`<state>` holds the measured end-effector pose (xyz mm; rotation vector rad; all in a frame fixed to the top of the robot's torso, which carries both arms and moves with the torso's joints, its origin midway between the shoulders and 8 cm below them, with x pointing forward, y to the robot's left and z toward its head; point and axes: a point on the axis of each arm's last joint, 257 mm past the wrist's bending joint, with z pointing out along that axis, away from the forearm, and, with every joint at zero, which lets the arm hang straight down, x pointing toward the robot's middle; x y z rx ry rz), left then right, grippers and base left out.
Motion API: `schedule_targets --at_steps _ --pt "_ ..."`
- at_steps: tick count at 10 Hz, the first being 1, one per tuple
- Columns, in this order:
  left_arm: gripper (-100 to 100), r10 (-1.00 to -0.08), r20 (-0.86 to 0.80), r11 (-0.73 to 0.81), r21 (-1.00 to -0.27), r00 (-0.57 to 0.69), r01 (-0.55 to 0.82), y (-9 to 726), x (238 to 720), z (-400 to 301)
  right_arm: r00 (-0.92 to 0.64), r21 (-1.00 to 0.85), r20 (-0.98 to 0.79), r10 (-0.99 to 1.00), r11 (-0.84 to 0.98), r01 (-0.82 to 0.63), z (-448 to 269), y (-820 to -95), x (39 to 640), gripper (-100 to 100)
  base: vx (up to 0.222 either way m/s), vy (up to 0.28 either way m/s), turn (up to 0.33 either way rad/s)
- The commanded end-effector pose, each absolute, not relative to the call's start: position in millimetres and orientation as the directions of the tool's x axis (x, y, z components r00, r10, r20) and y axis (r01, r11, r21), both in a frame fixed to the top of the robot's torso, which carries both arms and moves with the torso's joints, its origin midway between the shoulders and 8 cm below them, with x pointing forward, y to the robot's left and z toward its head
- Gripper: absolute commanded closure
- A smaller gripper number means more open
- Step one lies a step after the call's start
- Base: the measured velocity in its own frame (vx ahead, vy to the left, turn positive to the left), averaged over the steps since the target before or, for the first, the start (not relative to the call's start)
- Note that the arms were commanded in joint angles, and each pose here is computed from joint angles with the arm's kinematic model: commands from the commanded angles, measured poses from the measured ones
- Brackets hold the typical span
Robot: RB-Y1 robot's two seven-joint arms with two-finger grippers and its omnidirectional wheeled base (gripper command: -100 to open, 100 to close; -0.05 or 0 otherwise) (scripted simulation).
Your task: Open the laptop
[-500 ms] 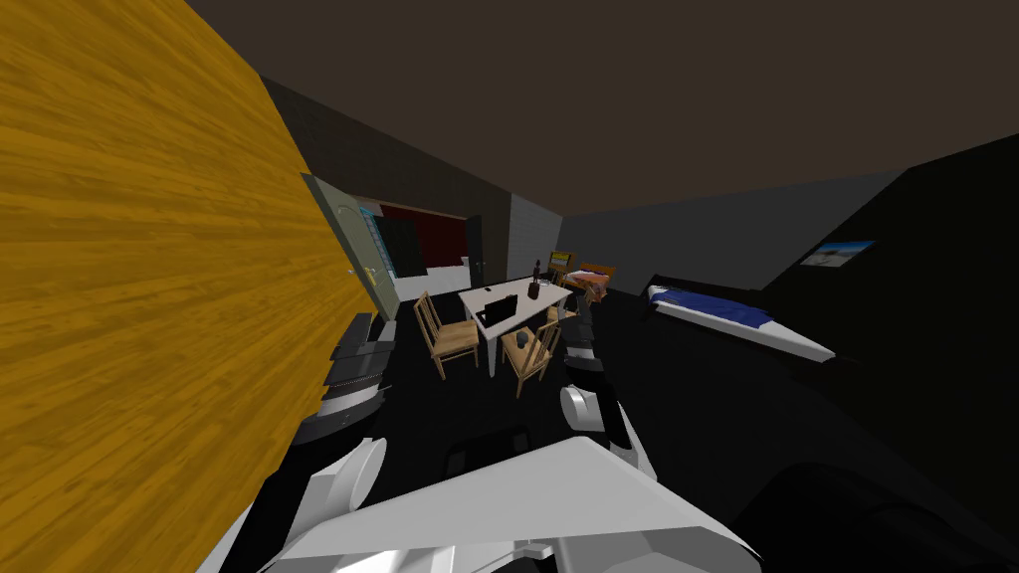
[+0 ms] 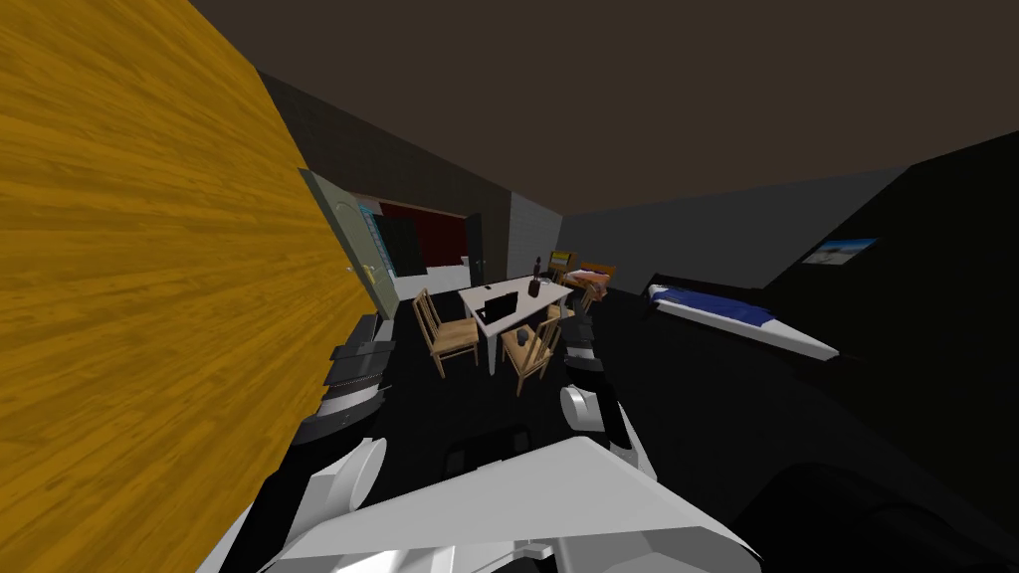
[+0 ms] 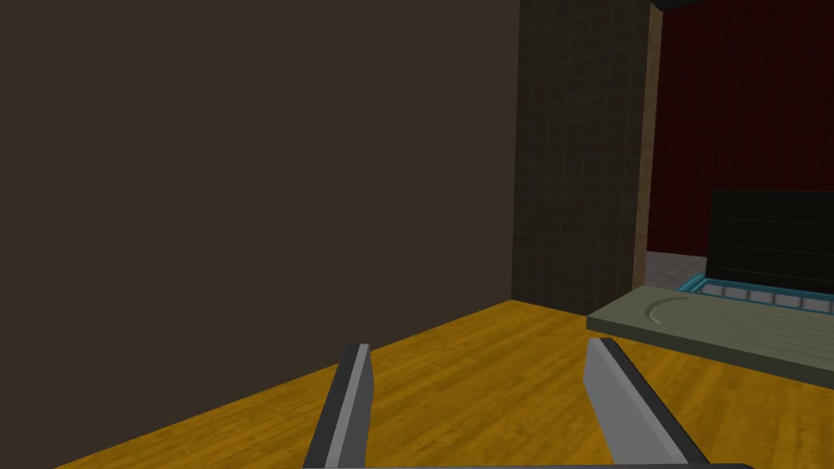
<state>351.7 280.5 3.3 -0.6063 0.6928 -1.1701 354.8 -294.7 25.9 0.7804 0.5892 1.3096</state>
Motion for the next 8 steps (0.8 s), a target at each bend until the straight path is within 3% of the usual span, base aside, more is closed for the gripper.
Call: schedule_targets --at_steps 1,4,5,8 --pt "0 -0.957 -0.170 0.281 -0.742 0.234 0.609 280.5 351.7 3.3 0.179 0.784 0.047 0.983 0.075 -0.617 25.9 -294.7 354.8 0 0.000 0.000 0.000" --pt "0 -0.957 -0.170 0.281 -0.742 0.234 0.609 280.5 351.7 3.4 0.179 0.784 0.047 0.983 0.075 -0.617 25.9 -294.7 354.8 0 0.000 0.000 0.000" --pt "0 -0.957 -0.170 0.281 -0.742 0.234 0.609 280.5 351.7 3.4 0.164 0.786 -0.011 0.986 0.110 -0.608 24.2 -288.7 358.1 -100 0.015 0.019 -0.012" --pt "0 -0.957 -0.170 0.281 -0.742 0.234 0.609 280.5 351.8 3.1 0.149 0.785 -0.108 0.983 0.176 -0.594 19.6 -280.1 364.4 -100 0.020 0.036 -0.018"
